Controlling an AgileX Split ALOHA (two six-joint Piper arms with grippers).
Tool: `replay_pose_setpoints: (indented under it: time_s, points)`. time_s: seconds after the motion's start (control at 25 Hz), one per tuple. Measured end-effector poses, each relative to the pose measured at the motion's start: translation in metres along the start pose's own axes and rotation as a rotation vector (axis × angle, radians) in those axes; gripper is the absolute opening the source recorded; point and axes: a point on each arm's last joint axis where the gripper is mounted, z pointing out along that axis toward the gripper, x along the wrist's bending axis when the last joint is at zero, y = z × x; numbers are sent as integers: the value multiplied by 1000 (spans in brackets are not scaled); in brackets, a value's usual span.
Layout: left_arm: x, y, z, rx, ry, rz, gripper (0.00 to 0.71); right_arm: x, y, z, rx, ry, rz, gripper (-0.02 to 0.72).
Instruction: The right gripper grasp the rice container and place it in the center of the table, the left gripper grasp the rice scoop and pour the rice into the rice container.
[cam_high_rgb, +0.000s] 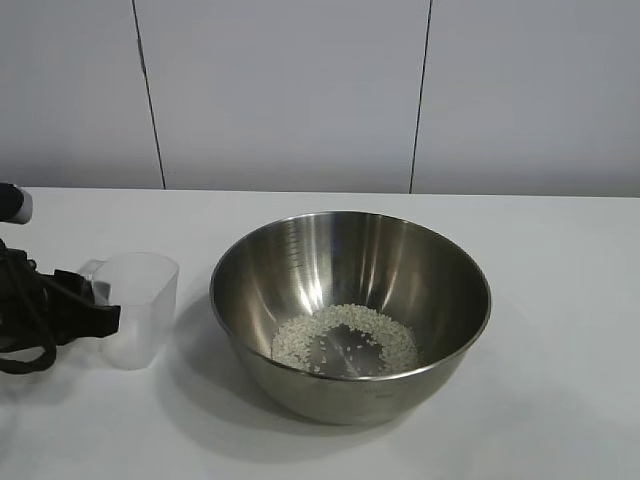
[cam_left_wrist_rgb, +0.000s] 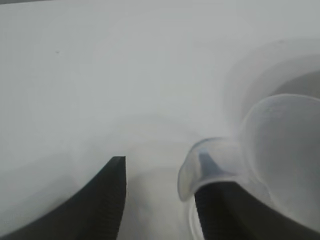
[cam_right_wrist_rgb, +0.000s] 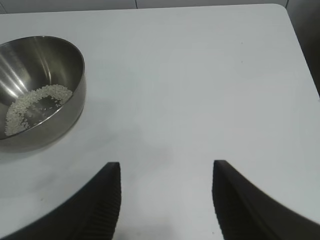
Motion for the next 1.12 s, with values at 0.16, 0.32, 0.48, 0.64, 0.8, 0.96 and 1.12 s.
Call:
replay_pose_setpoints:
  time_s: [0.16,0.32,0.48,0.64,0.8,0.96,1.12]
  points:
    - [1,-8,-10,12,3,-32,326,0,0,0,0,0,0,380]
    - [4,-20,-29,20,6,-56,326,0,0,0,0,0,0,380]
    - [4,-35,-49,86,-10,-57,326,0,0,0,0,0,0,380]
    - [4,-46,-67,146,-26,-45,326,0,0,0,0,0,0,380]
    - [5,-45,-75,144,-28,-49,326,0,0,0,0,0,0,380]
    - [7,-19,-82,-2,-15,-73,326,0,0,0,0,1,0,380]
    - [11,9,-95,-166,11,-107,324,0,0,0,0,1,0,380]
